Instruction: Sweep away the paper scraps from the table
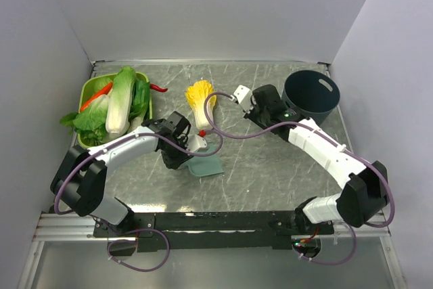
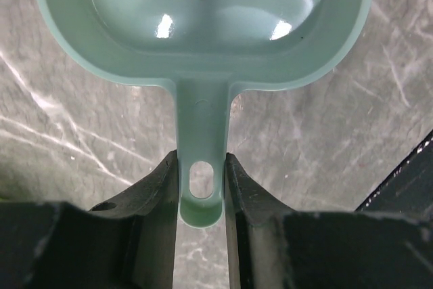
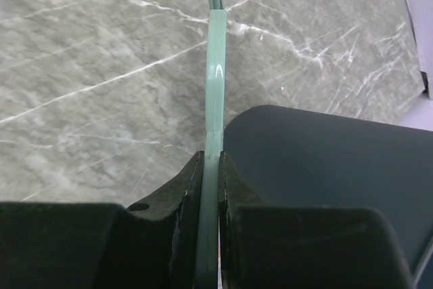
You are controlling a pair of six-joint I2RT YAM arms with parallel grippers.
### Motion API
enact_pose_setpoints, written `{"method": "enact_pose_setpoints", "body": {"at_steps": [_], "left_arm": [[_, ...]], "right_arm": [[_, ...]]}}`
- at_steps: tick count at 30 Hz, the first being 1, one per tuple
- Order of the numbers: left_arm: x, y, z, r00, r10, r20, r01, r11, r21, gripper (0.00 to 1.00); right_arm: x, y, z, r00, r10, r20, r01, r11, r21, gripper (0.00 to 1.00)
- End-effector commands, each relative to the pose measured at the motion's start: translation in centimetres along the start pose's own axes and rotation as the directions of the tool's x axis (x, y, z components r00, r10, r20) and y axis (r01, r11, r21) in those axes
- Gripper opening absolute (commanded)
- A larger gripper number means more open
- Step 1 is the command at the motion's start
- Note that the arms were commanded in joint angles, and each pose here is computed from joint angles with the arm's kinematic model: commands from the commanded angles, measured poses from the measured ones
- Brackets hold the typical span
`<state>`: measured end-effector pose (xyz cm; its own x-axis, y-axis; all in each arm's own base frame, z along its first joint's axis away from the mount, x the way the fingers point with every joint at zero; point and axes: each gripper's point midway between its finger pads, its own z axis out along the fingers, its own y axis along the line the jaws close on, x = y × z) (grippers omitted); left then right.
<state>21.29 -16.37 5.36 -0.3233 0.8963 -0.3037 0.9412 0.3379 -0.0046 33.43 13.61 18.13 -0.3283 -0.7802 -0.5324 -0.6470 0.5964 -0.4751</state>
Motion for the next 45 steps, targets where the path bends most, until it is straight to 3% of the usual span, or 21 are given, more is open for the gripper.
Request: {"method": "enact_pose_setpoints", "body": {"at_steps": [1,5,11,16,23,29,33,34,36,39,45], "left_arm": [[-1.7,0.0,0.4,0.997,-0.022,0.081,0.021,1.000,0.013,0.23],[-1.9,0.1,0.5,0.995,-0.027,0.097,0.027,1.000,0.003,0.39],[-1.9,-0.2,-0.3,0.991,-0.026,0.131,0.027,1.000,-0.010,0.53],[-2.7,-0.2,-2.6,0.978,-0.014,0.208,0.024,0.999,-0.046,0.56],[-2.6,-0.5,-5.8,0.934,-0.007,0.357,0.054,0.991,-0.120,0.71],[-1.9,-1.0,-6.4,0.932,-0.047,0.361,0.088,0.991,-0.098,0.77],[-1.9,-0.9,-7.0,0.926,-0.072,0.371,0.115,0.989,-0.094,0.80],[-1.8,-0.8,-7.2,0.924,-0.078,0.375,0.123,0.988,-0.097,0.87],[-1.7,-0.6,-7.3,0.922,-0.095,0.376,0.144,0.984,-0.105,0.93],[-1.6,-0.2,-7.6,0.918,-0.102,0.383,0.157,0.981,-0.113,0.94],[-2.0,0.8,-7.9,0.905,-0.122,0.407,0.188,0.974,-0.127,0.95]], "right_arm": [[-0.6,-1.1,1.3,1.000,-0.023,0.008,0.022,0.997,0.075,0.00],[-0.7,-0.5,2.1,0.999,-0.035,0.000,0.035,0.998,0.057,0.00],[-0.9,-0.2,2.3,0.999,-0.032,-0.002,0.032,0.998,0.048,0.00],[-0.5,0.0,2.3,0.999,-0.034,-0.010,0.035,0.998,0.047,0.00],[-0.3,0.1,2.6,0.994,-0.113,0.008,0.112,0.992,0.053,0.00],[0.4,0.3,3.9,0.963,-0.267,0.031,0.263,0.961,0.089,0.00],[1.9,1.9,4.6,0.947,-0.319,0.031,0.317,0.948,0.036,0.00],[2.2,2.5,4.6,0.945,-0.324,0.035,0.324,0.946,0.009,0.00],[2.4,3.4,4.5,0.945,-0.325,0.038,0.326,0.945,-0.033,0.00],[2.9,5.2,3.8,0.956,-0.289,0.039,0.292,0.948,-0.127,0.06],[4.4,8.7,1.8,0.973,-0.227,0.030,0.225,0.925,-0.305,0.32]]}}
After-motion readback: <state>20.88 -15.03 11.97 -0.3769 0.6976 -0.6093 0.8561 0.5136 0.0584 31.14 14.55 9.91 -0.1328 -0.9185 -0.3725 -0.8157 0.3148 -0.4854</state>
